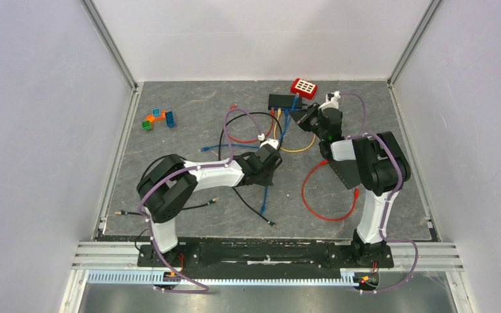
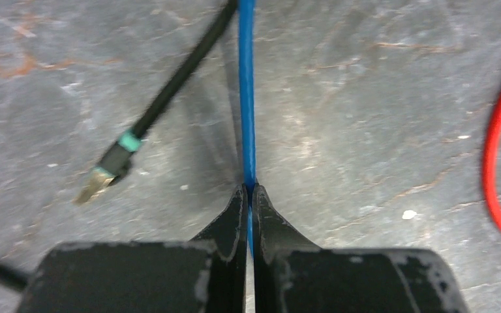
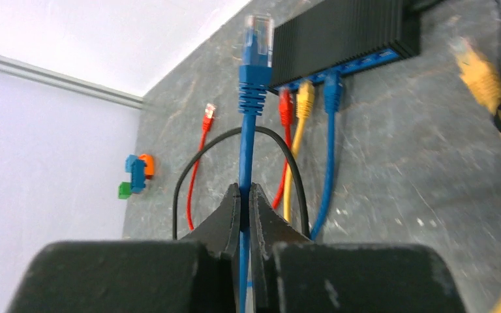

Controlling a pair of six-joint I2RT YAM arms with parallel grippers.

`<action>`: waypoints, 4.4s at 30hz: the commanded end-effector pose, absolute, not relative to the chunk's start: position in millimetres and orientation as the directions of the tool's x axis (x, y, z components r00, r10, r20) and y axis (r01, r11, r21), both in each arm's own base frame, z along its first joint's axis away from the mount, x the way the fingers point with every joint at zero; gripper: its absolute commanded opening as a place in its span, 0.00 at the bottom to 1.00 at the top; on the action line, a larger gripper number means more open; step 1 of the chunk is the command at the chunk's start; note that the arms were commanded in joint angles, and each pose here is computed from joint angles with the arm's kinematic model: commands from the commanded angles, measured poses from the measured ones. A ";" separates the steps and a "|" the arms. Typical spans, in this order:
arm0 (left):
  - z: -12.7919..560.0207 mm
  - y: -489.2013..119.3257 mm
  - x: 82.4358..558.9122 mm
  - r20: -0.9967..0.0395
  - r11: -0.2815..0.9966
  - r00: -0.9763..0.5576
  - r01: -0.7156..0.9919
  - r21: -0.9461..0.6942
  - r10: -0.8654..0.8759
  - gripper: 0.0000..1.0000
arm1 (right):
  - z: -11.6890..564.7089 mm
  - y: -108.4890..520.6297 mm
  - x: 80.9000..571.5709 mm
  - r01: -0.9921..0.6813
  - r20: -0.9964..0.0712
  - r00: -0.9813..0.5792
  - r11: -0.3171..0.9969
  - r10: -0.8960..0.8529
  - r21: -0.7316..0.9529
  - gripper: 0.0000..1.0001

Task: Insert the plug into the switch port
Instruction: Pick up the connector from the center of the board.

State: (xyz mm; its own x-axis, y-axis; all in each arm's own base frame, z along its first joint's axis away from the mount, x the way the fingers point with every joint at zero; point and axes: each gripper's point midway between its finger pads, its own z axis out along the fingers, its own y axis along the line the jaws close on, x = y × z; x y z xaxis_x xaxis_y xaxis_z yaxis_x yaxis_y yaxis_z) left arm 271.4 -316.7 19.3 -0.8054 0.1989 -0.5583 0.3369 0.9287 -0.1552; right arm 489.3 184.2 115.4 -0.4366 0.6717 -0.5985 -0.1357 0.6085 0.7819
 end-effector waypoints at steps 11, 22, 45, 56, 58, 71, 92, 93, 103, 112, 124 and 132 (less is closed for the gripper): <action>111.6 -293.1 288.4 -0.664 0.821 -0.655 0.560 -0.108 0.360 0.42 | 113.4 171.4 402.1 0.161 -0.564 -0.411 0.666 0.716 0.728 0.00; 154.3 -352.2 283.5 -0.760 0.607 -0.536 0.757 -0.239 0.369 0.56 | 121.0 182.0 376.0 0.166 -0.497 -0.401 0.594 0.770 0.787 0.00; 132.5 -375.5 279.8 -0.793 0.369 -0.396 0.900 -0.233 0.463 0.02 | 161.1 183.6 336.5 -0.253 -0.695 -0.487 0.676 0.529 0.692 0.41; 135.4 -325.0 262.0 -0.777 0.078 -0.240 0.967 -0.241 0.582 0.02 | 221.3 142.1 338.2 -0.627 -0.904 -0.392 0.670 0.169 0.398 0.68; 137.1 -318.1 260.2 -0.789 0.024 -0.196 0.974 -0.224 0.582 0.02 | 229.7 147.9 335.6 -0.683 -0.917 -0.366 0.624 0.159 0.381 0.67; 140.2 -302.0 280.9 -0.786 0.019 -0.133 0.988 -0.153 0.603 0.02 | 207.3 166.0 334.4 -0.591 -0.742 -0.620 0.471 0.255 0.655 0.67; 135.1 -304.0 284.9 -0.801 -0.019 -0.107 0.989 -0.146 0.589 0.02 | 172.5 166.9 320.3 -0.406 -0.567 -0.765 0.455 0.306 0.793 0.29; 133.7 -303.8 284.9 -0.799 -0.018 -0.108 0.989 -0.147 0.592 0.02 | 172.3 167.3 319.5 -0.397 -0.557 -0.769 0.447 0.315 0.801 0.24; 130.7 -303.8 291.0 -0.809 -0.008 -0.110 0.990 -0.140 0.577 0.02 | 159.4 170.4 298.6 -0.311 -0.457 -0.811 0.392 0.365 0.866 0.28; 128.9 -304.5 289.5 -0.816 -0.017 -0.115 0.988 -0.152 0.567 0.02 | 162.9 171.2 291.2 -0.296 -0.433 -0.810 0.363 0.396 0.884 0.45; 125.7 -294.9 271.8 -0.814 -0.067 -0.113 0.981 -0.183 0.569 0.02 | 169.8 172.5 294.8 -0.341 -0.456 -0.796 0.328 0.398 0.881 0.60; 124.4 -292.0 266.4 -0.811 -0.077 -0.109 0.979 -0.186 0.574 0.02 | 173.6 172.4 296.9 -0.341 -0.453 -0.796 0.320 0.401 0.884 0.52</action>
State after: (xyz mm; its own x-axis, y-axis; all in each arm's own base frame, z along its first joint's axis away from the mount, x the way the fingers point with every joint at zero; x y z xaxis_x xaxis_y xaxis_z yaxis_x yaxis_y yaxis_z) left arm 271.7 -291.7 116.5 -0.1583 0.6028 -0.7821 0.9764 -0.0222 -0.2148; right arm 292.8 172.8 162.0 -0.8139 0.4031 -0.4184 -0.2935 0.3363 0.8949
